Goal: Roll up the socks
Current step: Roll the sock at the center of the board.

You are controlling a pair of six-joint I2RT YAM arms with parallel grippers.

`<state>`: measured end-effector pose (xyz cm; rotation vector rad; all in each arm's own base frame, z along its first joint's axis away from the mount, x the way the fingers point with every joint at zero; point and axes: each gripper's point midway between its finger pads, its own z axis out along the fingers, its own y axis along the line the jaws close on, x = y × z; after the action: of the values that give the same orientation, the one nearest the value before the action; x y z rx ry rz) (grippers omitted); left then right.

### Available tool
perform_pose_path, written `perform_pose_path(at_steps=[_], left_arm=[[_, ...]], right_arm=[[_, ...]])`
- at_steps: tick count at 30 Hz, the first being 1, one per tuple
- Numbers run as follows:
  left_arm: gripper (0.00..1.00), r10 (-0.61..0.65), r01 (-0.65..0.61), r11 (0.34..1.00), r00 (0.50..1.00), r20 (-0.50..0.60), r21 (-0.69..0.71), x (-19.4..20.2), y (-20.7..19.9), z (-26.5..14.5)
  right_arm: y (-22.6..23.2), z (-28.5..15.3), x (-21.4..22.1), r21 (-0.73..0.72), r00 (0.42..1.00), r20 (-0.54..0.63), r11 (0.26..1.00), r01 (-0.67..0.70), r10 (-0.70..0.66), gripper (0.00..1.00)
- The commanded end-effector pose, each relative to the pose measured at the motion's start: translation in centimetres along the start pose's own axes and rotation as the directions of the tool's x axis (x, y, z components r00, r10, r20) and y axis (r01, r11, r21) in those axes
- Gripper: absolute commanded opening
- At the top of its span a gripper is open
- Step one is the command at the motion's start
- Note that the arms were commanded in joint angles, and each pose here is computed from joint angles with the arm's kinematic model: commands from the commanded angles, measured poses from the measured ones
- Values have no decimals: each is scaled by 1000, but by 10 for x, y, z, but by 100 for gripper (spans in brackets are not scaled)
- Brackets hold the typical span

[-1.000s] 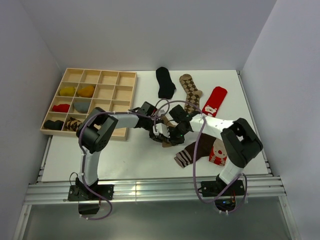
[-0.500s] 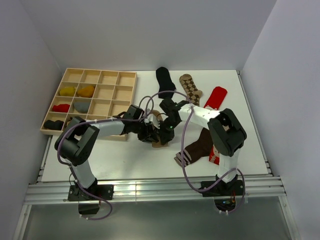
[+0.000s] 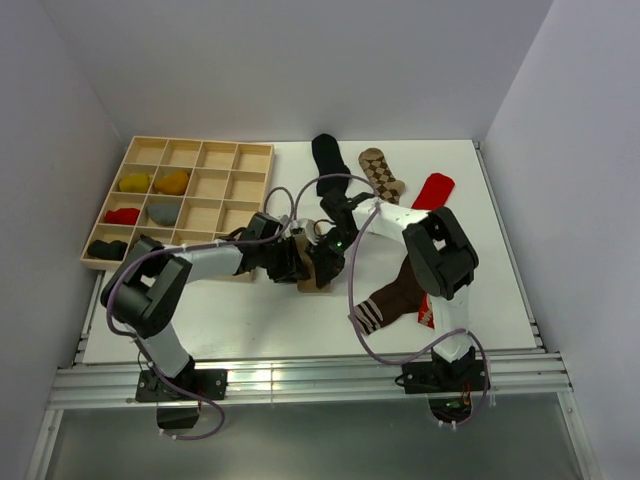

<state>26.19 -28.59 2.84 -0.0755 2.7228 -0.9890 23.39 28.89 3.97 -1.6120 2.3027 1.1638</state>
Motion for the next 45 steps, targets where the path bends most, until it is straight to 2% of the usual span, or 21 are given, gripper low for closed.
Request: perform_pose_path(at_steps=[1,5,11,14,17,19,20,23,26,33,42,45], left_arm=[[41,70,-63,997,980,185,-42,-24,0,-11],[41,58,-54,998,958,281,-23,-30,1,-19],[45,207,-235,972,889,408,18,-41,-29,-33],[46,324,-364,931,842,430,11,-37,-46,-32],[48,464,-511,859,762,451,-20,-29,-62,-26],[49,525,-578,816,731,435,-14,-17,-70,-18],[49,572,-621,783,700,427,-31,-15,-72,-15],[51,664,-713,700,632,401,-36,3,-75,-5],[52,710,-758,651,593,380,-34,14,-76,1],[53,780,-816,577,538,318,-33,36,-79,11],[53,832,-841,533,503,235,-91,50,-65,32],[52,837,-842,532,505,214,-93,53,-60,36]], right_arm=[[-1,-18,2,-31,986,30,986,-163,164,3],[-4,-22,16,-30,979,8,978,-205,205,3],[-7,-19,31,-48,966,-33,965,-260,258,3],[-5,-19,39,-76,958,-63,955,-286,281,3],[-4,-19,43,-84,951,-79,948,-307,300,4],[-4,-18,46,-91,947,-91,945,-315,307,4],[-4,-19,47,-94,945,-93,942,-322,314,4],[-8,-20,52,-80,938,-110,938,-337,328,4],[-10,-20,56,-78,930,-122,931,-358,347,4],[-16,-21,64,-87,910,-142,911,-402,388,5],[-19,-24,66,-80,905,-159,908,-411,395,6],[-22,-25,66,-69,905,-157,910,-409,395,6]])
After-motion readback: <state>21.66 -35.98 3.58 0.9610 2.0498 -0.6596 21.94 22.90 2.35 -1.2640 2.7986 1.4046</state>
